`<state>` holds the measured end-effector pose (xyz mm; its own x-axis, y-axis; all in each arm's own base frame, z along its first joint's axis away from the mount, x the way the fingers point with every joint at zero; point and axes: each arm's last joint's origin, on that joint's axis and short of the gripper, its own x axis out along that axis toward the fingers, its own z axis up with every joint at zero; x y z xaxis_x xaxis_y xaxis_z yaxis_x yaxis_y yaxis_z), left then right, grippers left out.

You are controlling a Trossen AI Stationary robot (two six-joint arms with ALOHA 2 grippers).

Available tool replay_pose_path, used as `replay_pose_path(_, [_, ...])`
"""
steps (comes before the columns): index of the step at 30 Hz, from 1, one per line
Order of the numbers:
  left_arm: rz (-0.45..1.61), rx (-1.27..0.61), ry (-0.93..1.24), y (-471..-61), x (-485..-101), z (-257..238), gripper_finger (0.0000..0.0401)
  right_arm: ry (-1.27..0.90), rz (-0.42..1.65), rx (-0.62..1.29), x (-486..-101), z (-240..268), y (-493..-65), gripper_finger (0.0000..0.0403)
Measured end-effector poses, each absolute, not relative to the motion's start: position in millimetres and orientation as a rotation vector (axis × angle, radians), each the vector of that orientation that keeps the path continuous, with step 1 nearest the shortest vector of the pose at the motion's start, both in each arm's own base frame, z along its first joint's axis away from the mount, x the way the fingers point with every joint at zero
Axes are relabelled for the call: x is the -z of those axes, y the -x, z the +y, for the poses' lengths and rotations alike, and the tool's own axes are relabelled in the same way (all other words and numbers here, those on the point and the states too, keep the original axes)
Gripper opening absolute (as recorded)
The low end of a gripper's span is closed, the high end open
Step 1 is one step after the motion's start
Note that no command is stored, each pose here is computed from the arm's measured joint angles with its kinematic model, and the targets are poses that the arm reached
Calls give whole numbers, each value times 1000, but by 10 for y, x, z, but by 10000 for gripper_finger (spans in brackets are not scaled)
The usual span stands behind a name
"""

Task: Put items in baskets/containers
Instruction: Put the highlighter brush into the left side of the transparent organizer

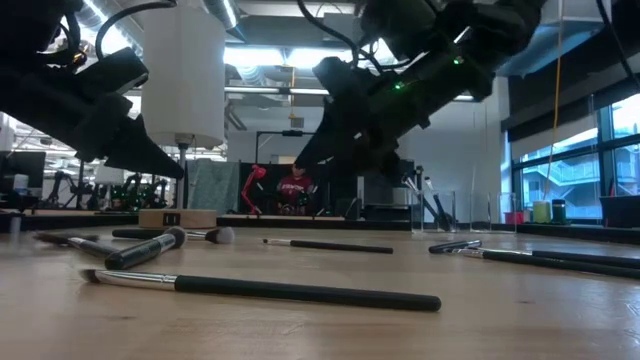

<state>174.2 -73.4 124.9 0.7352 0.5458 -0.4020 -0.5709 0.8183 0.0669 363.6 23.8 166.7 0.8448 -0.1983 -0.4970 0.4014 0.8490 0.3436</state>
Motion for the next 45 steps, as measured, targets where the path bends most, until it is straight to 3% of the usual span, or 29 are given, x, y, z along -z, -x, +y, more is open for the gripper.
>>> replay_pose_path(7, [421,-616,62,-1741,-1249,-734,118,-482,482,261,-1695,406,-3710,188])
replay_pose_path(15, [401,-655,25,-1733,-1255,-719,118,-339,618,258,-1942,644,-4392,166])
replay_pose_path(25, [428,-655,39,-1617,-1335,-672,118,-180,761,149,-1565,998,-5136,149])
replay_pose_path(35, [411,-596,28,-1526,-1407,-747,118,-131,582,80,-1680,1106,-5354,149])
replay_pose_path(39, [351,-601,19,-1481,-1462,-789,118,-120,495,44,-1550,1124,-5438,149])
replay_pose_path(45, [292,-587,13,-1416,-1521,-853,118,-141,546,47,-1335,1132,-5443,149])
